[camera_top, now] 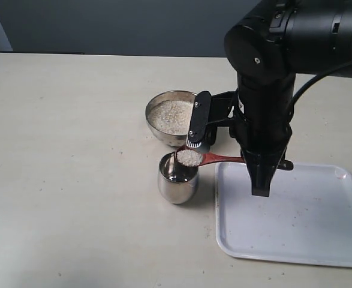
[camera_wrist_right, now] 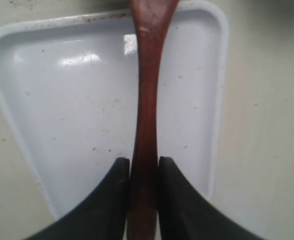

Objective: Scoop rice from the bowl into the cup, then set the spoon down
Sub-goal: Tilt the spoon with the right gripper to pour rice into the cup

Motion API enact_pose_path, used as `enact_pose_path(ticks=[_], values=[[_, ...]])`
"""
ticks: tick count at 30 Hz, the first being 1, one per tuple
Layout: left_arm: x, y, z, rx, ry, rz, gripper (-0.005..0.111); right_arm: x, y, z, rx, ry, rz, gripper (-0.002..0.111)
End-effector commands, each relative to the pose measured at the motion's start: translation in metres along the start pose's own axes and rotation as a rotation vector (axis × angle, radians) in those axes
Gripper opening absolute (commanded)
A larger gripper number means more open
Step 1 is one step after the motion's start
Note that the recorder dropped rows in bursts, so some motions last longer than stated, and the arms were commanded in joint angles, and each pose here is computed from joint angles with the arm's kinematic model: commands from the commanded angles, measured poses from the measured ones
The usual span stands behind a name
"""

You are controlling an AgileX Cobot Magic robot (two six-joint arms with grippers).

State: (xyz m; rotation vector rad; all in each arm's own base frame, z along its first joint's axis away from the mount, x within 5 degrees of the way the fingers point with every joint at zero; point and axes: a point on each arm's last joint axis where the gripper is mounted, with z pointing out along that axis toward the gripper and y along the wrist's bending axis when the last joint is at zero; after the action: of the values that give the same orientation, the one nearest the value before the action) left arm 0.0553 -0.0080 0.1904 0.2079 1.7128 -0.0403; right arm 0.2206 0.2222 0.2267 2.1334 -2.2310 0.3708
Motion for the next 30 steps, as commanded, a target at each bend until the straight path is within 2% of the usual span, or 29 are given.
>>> enact_pose_path(ticks=[1, 30], values=[[-0.0017, -0.0001, -0.0007, 0.004, -0.010, -0.005, 0.001, -0.0036, 0.0058, -0.0052, 0.045, 0.012, -0.036, -0.001], [-0.0017, -0.0001, -0.0007, 0.004, -0.010, -0.005, 0.001, -0.0032, -0.0004, -0.0062, 0.128, 0.029, -0.042, -0.001]])
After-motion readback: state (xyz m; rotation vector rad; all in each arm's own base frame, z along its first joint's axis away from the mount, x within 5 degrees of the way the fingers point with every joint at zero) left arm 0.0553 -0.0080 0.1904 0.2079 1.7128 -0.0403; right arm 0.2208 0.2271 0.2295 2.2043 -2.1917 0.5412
